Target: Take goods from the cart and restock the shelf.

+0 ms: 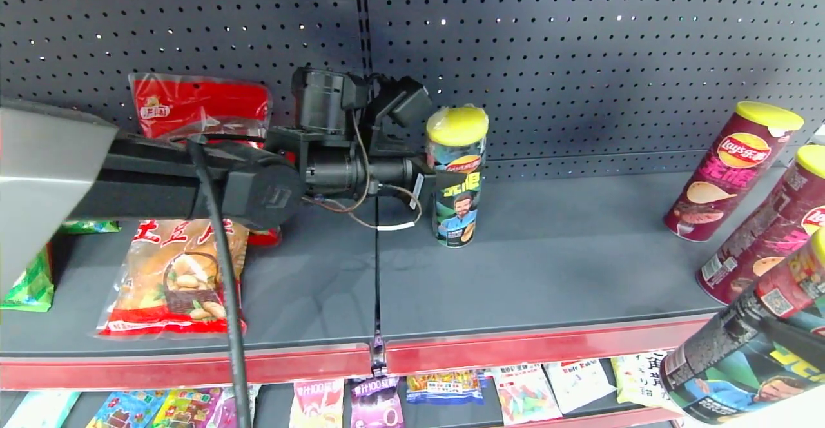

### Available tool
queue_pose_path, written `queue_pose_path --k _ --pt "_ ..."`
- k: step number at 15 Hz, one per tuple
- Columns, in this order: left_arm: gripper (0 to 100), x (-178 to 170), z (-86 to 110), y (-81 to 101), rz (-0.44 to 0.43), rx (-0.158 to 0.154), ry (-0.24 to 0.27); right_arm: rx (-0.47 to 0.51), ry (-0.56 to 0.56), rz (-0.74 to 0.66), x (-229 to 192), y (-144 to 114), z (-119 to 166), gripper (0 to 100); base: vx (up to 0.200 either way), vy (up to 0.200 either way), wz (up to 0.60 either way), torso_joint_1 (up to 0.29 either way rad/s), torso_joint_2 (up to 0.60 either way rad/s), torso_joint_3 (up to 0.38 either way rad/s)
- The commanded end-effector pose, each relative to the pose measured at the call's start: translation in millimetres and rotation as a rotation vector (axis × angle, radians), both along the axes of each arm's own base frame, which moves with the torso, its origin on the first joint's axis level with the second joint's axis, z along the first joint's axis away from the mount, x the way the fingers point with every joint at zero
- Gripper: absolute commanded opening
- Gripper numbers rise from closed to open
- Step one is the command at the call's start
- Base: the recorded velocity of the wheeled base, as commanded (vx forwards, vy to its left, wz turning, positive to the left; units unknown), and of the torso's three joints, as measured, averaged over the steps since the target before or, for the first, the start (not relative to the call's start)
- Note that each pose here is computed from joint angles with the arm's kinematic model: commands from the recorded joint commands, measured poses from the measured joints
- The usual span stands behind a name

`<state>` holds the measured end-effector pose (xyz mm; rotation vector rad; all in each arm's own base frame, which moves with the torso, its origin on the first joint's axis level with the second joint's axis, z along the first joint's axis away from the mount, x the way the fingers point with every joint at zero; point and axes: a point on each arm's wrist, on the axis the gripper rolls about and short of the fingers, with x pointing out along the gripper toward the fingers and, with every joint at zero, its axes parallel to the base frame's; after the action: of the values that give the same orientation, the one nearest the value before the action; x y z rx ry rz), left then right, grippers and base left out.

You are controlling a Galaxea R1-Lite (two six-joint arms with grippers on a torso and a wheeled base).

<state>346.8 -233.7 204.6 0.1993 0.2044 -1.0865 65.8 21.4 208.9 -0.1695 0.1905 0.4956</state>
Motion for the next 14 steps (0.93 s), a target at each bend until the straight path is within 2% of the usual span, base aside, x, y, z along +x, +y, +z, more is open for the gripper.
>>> queue_pose_path --k 1,5,10,14 --pt "0 -35.6 17.6 23.7 -0.005 -0.006 0.014 -0.002 0.007 0.008 4.0 1.4 2.0 0 0.000 0.000 0.00 0.000 0.00 0.000" --pt "0 -63.1 19.5 38.9 -0.021 0.005 0.027 -0.005 0.022 0.012 8.4 2.7 2.1 0 0.000 0.000 0.00 0.000 0.00 0.000" --pt "0 -68.6 23.4 34.1 -0.052 -0.014 -0.001 -0.005 0.026 0.020 7.8 3.3 0.9 0 0.000 0.000 0.00 0.000 0.00 0.000" --pt "0 -76.3 17.5 34.0 -0.099 -0.009 0.023 -0.004 0.024 0.020 7.8 3.3 1.4 0 0.000 0.000 0.00 0.000 0.00 0.000"
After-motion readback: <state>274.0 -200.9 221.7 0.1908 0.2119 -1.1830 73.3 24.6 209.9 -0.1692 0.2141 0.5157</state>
